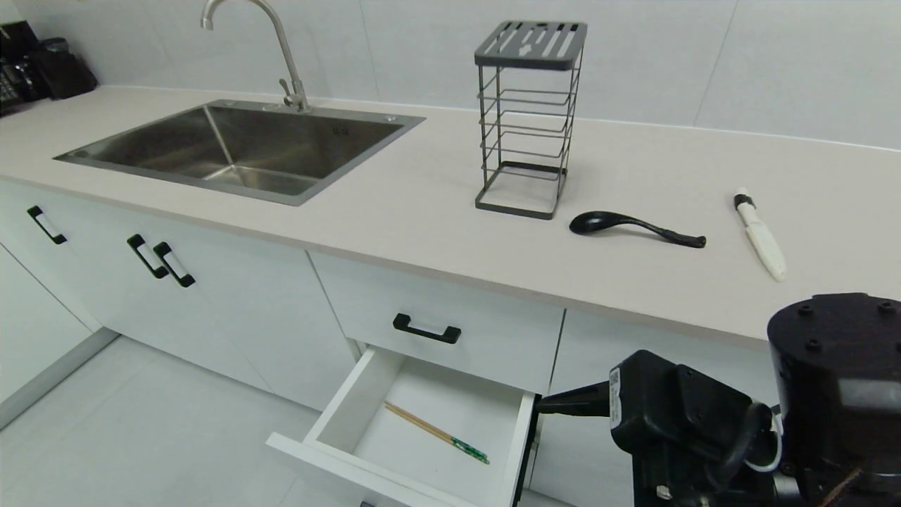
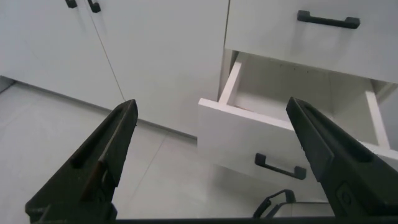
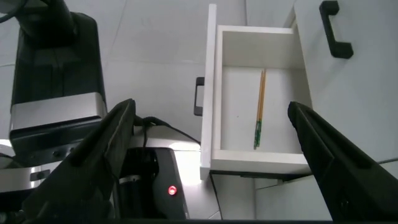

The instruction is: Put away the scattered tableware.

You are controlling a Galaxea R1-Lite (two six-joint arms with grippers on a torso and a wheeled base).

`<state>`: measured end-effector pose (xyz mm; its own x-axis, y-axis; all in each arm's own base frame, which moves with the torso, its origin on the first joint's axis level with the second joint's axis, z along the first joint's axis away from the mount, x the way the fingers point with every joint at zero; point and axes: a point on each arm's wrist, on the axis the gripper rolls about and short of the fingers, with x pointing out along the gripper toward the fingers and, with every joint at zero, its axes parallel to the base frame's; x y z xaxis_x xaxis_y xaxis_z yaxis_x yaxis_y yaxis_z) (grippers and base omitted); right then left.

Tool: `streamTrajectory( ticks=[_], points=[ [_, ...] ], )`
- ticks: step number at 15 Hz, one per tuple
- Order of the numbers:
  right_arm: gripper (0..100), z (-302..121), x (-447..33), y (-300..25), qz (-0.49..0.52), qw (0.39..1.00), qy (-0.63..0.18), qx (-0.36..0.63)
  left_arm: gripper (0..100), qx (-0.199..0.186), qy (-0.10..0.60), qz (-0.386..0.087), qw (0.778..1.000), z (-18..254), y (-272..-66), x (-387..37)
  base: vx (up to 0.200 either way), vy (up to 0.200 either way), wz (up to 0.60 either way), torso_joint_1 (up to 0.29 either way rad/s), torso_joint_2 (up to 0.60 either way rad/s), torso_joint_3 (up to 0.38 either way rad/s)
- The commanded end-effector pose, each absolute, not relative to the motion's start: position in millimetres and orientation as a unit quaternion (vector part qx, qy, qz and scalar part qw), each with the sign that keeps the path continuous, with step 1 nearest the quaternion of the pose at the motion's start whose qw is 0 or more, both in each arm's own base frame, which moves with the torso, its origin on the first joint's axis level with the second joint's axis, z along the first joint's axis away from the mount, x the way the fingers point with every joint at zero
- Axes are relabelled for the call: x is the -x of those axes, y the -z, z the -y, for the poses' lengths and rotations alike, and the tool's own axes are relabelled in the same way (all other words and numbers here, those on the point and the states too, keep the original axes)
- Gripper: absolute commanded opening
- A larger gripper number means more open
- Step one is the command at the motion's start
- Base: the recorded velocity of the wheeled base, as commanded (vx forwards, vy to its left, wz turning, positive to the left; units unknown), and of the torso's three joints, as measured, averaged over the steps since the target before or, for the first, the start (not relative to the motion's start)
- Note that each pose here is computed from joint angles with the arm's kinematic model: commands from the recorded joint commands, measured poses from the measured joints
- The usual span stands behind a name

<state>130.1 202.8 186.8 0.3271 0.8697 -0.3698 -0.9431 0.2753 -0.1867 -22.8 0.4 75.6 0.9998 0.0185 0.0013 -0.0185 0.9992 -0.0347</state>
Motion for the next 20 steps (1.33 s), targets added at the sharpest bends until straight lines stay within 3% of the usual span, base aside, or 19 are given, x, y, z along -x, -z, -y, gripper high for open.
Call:
streamTrajectory(
  ticks=[1,16,20],
  points=[
    [100,-205.4,-131.5,-191.5,-0.095,0.793,-0.572,0.188,100,0.017,-0.01,0.001,1.0,-0.4,-75.6,22.8,0.0,0.0,0.0,0.051,-0.47,-0.222],
    [100,-222.2,-163.9,-202.8,-0.14,0.798,-0.552,0.197,100,0.018,-0.01,0.001,1.0,-0.4,-75.6,22.8,0.0,0.0,0.0,0.299,-0.52,-0.248],
    [100,-209.9,-186.5,-194.1,-0.164,0.82,-0.512,0.195,100,0.018,-0.01,0.001,1.0,-0.4,-75.6,22.8,0.0,0.0,0.0,0.08,-0.15,-0.072]
  ],
)
